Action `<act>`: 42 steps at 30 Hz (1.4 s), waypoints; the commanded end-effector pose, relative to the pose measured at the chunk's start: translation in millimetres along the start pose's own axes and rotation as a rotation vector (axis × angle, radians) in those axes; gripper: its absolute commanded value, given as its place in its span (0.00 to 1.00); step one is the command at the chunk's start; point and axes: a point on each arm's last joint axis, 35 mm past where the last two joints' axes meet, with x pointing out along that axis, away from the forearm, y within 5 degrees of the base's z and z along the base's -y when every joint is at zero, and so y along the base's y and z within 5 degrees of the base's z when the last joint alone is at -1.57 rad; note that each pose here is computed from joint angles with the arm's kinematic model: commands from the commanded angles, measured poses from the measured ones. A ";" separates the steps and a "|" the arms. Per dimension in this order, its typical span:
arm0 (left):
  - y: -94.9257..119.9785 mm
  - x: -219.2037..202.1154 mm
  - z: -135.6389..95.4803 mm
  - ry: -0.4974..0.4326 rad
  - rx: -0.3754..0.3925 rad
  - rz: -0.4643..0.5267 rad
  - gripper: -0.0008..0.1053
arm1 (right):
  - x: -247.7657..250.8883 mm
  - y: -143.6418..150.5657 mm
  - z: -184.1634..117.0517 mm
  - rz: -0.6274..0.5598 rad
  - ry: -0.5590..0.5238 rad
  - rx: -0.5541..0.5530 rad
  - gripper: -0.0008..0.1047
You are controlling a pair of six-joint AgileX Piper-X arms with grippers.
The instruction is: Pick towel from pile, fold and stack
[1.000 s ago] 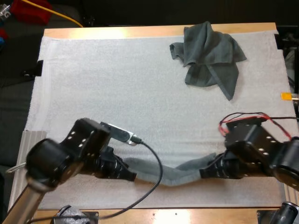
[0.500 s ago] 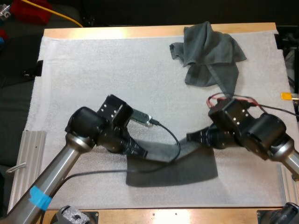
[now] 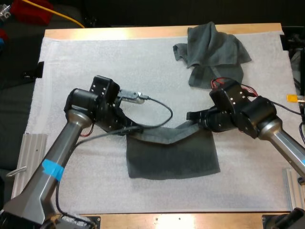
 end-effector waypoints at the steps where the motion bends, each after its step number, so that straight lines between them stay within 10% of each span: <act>1: 1.8 1.9 5.0 -0.014 0.001 -0.041 0.01 | 3.0 -2.5 4.3 0.015 -0.008 0.021 0.01; 32: 43.1 78.7 62.0 -0.027 -0.244 -0.187 0.01 | 75.6 -63.8 41.3 0.081 0.015 0.397 0.02; 38: 57.8 76.3 68.7 -0.040 -0.290 -0.305 0.02 | 76.1 -62.0 49.1 0.116 -0.047 0.400 0.19; 42: 65.3 70.4 74.9 -0.063 -0.334 -0.421 0.24 | 75.0 -59.2 56.2 0.173 -0.095 0.377 0.39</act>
